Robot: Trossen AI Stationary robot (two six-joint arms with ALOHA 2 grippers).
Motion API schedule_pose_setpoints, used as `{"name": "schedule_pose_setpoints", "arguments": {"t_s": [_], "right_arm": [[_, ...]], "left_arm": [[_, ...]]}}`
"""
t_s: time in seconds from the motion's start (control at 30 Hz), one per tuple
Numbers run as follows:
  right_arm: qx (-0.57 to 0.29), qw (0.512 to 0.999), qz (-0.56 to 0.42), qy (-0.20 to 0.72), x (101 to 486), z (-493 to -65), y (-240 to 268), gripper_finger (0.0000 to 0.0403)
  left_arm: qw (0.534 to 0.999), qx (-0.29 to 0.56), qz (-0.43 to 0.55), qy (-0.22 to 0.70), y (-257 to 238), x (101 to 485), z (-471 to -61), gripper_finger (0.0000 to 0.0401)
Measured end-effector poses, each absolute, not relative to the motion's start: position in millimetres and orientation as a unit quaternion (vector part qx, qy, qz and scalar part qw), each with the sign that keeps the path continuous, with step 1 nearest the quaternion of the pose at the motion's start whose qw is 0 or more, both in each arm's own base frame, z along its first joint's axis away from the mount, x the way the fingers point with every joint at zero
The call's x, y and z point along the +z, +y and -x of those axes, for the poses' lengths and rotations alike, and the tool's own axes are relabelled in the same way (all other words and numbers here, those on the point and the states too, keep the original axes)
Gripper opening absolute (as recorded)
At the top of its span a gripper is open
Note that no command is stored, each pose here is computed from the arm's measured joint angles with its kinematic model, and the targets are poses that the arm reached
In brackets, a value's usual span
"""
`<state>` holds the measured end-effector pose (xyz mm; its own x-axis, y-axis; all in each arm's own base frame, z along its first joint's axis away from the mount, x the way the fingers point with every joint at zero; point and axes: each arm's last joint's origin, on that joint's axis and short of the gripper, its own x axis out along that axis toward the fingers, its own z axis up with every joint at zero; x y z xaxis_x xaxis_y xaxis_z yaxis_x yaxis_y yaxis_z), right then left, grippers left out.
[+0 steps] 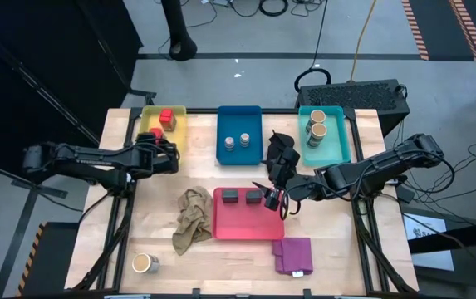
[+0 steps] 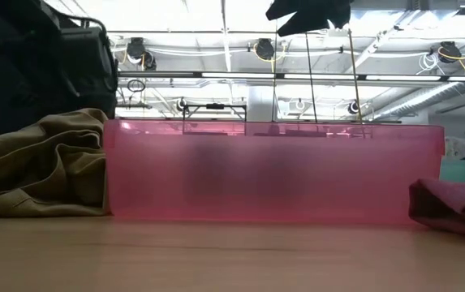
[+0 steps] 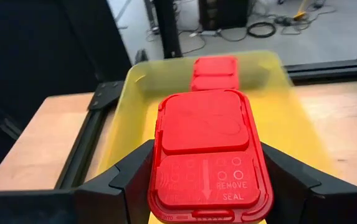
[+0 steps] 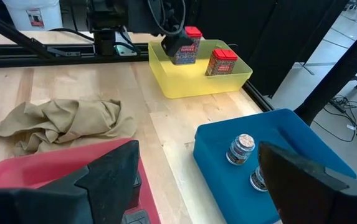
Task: Sort spices by type
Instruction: Put the red seasoning can into the yellow bin
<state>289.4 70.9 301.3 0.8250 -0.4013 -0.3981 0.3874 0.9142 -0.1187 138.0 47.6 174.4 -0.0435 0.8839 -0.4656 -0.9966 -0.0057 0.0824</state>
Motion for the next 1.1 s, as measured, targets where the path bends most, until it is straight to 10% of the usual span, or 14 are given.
{"name": "schedule_pose_setpoints", "arguments": {"t_s": [1.1], "right_arm": [[-0.213, 0.953, 0.021, 0.217, 300.4, -290.1, 66.8, 0.0308]], "left_arm": [[0.682, 0.673, 0.17, 0.232, 64.3, 153.0, -138.4, 0.026]]}}
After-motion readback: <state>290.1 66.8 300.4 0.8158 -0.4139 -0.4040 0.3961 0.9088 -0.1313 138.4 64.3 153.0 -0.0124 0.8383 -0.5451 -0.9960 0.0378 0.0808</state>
